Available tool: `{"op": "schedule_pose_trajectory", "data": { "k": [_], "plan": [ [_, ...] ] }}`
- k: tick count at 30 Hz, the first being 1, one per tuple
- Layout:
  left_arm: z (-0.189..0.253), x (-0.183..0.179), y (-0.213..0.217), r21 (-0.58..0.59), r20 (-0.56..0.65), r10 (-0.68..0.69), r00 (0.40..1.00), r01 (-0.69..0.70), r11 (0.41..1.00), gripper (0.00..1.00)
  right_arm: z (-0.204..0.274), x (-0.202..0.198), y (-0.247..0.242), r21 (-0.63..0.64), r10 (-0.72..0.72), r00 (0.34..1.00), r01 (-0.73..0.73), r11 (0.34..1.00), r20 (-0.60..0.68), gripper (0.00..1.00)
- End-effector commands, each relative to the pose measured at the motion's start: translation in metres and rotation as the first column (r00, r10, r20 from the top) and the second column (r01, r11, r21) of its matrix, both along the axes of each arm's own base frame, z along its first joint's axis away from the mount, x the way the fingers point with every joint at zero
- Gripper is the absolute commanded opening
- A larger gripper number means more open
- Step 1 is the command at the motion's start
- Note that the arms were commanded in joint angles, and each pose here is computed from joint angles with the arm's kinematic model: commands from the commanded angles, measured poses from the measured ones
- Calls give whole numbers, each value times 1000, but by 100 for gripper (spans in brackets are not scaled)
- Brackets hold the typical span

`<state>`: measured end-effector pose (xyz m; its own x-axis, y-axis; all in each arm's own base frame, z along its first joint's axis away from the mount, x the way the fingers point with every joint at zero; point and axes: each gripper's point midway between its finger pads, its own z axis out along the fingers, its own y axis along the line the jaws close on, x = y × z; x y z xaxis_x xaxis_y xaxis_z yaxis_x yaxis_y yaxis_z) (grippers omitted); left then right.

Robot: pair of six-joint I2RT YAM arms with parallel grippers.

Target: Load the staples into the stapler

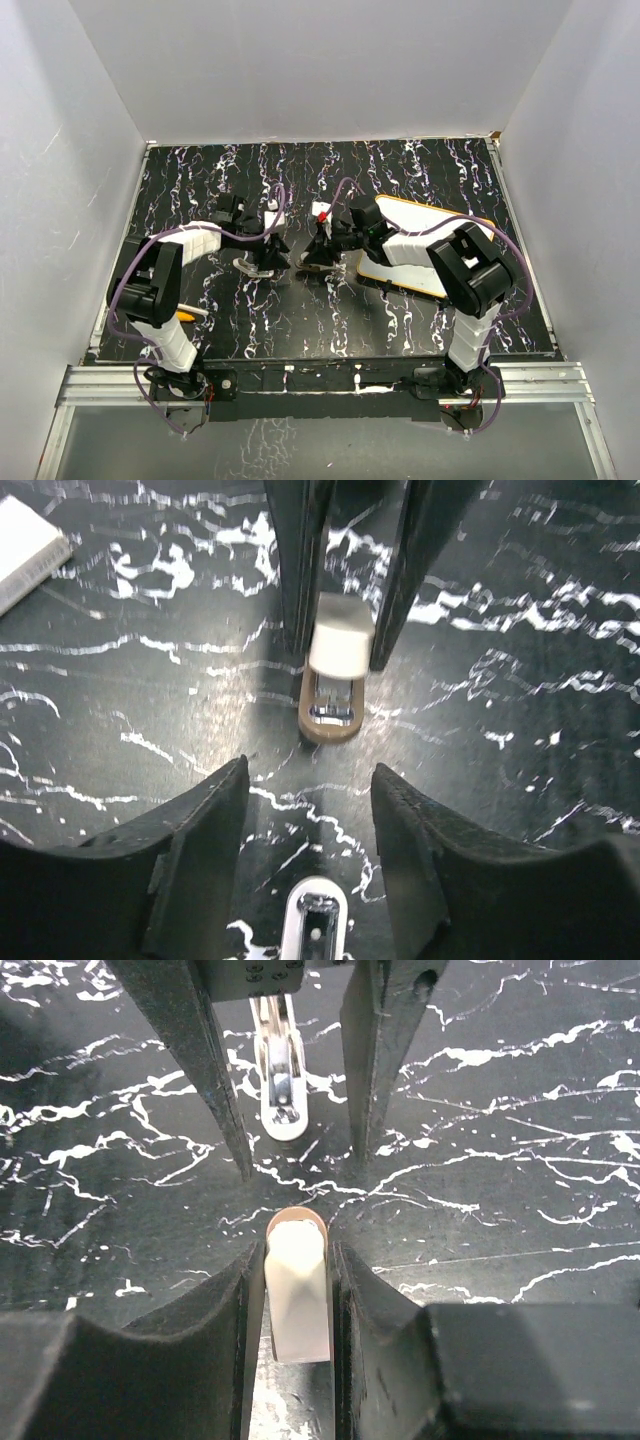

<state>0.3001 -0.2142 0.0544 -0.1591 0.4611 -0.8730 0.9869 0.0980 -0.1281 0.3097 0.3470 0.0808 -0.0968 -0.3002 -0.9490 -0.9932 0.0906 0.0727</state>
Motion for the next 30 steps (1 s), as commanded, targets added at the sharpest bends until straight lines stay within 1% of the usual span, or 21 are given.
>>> {"op": "schedule_pose_trajectory", "data": {
  "k": [1,3,6,9,12,18,20,23,27,30],
  "plan": [
    [59,-2,-27,-163,19,-44,999,46,986,54,53,0,10,107,34,998,-40,993,61,8],
    [63,-4,-33,-187,10,-42,999,43,981,57,56,-2,11,114,40,998,-46,992,51,8],
    [63,-1,-41,-205,1,-25,1000,24,979,59,59,-4,11,122,48,998,-53,991,43,8],
    [58,2,-45,-202,-22,-22,1000,17,979,55,64,-6,11,130,52,998,-57,990,40,8],
    [52,-4,-45,-194,-43,-47,998,38,980,51,70,-7,11,138,49,998,-54,989,42,8],
    [50,-21,-41,-195,-19,-110,994,104,975,54,69,-4,10,132,28,999,-34,991,44,8],
    [49,-22,-40,-189,-13,-116,993,111,976,53,68,-4,10,132,30,999,-36,991,41,8],
    [45,-23,-39,-183,-22,-118,993,112,977,47,71,-4,11,138,35,999,-40,990,41,8],
    [42,-23,-40,-184,-27,-125,992,118,976,34,78,-4,13,148,35,999,-41,988,39,8],
    [40,-21,-40,-184,-29,-125,992,118,976,27,81,-4,13,156,38,999,-43,987,32,8]
  ]
}}
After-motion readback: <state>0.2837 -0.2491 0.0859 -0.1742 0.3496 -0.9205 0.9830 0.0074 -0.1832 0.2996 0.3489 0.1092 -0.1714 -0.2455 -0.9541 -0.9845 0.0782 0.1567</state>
